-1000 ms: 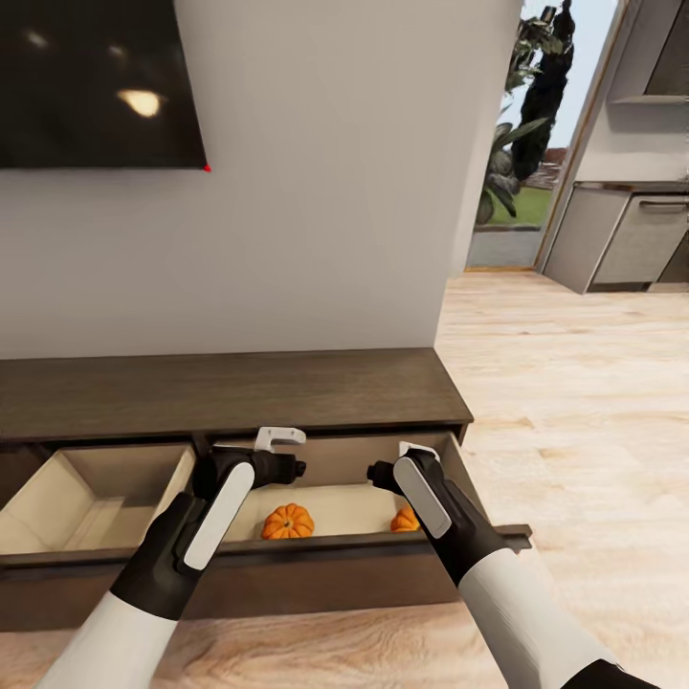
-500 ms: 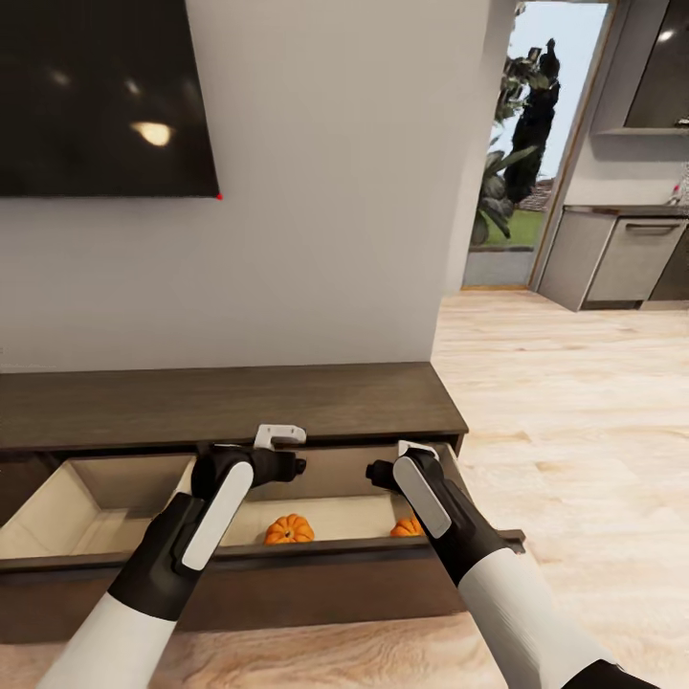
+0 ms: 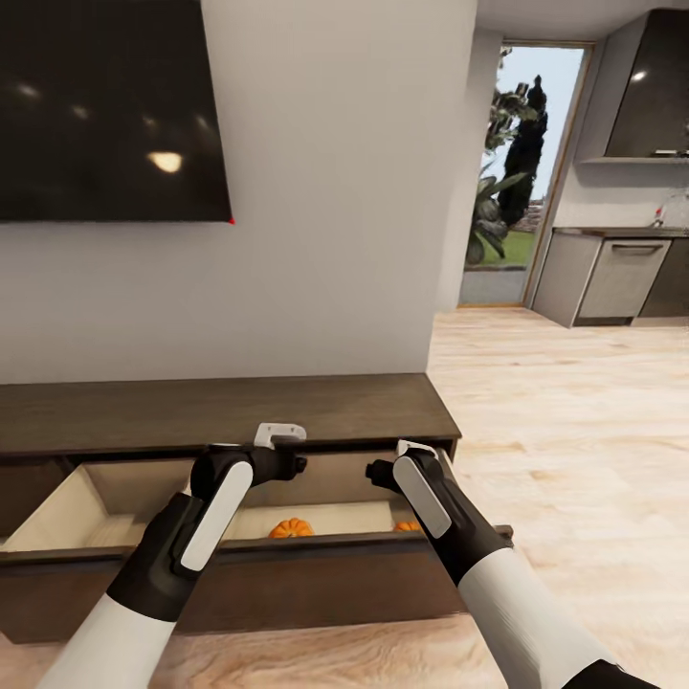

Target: Place each of the two pumpkins and all three candles from the living room inside a cabinet in the living room (use any cabinet), then make sure every cabinet is closed, and position the cauldron so it is next to a table in the living room.

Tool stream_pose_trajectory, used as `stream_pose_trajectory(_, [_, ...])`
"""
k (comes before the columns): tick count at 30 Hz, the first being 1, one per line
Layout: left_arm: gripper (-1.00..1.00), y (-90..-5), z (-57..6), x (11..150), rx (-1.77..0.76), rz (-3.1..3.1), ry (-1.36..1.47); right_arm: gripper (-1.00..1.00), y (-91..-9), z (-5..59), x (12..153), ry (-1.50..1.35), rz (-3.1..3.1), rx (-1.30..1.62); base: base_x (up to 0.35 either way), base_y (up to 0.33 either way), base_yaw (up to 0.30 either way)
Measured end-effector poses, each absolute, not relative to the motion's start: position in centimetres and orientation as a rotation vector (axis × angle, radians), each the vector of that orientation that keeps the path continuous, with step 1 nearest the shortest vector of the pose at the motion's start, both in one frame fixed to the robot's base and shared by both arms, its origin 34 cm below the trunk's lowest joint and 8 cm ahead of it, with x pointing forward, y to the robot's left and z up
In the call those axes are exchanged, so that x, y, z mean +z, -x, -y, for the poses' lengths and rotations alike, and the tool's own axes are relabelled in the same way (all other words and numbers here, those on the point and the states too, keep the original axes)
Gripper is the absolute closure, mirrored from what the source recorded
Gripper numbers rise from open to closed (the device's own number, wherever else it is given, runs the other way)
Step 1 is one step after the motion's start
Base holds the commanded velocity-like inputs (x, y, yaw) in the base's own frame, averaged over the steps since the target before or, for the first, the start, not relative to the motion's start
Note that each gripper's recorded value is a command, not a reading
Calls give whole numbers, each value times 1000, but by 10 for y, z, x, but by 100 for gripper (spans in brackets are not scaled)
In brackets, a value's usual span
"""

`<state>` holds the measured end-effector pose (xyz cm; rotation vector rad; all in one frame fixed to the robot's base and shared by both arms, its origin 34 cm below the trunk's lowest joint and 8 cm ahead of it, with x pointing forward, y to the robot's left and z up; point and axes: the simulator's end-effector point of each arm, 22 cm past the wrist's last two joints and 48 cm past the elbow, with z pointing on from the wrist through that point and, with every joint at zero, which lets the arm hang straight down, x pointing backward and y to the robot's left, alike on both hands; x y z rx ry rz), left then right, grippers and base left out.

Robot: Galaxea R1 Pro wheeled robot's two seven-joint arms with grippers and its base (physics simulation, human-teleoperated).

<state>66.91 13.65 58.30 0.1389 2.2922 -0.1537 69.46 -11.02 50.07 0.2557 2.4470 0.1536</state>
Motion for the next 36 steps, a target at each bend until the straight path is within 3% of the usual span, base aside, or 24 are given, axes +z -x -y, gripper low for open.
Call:
stream_pose_trajectory(15, [-100,-662,-136,629,-150,-2208,-144,-100,-693,110,540,-246,-2386,159,-101,0,0])
stream_pose_trajectory(36, [-100,-649,-137,680,-139,-2123,-148,-100,-687,110,594,-235,-2301,166,-316,0,0])
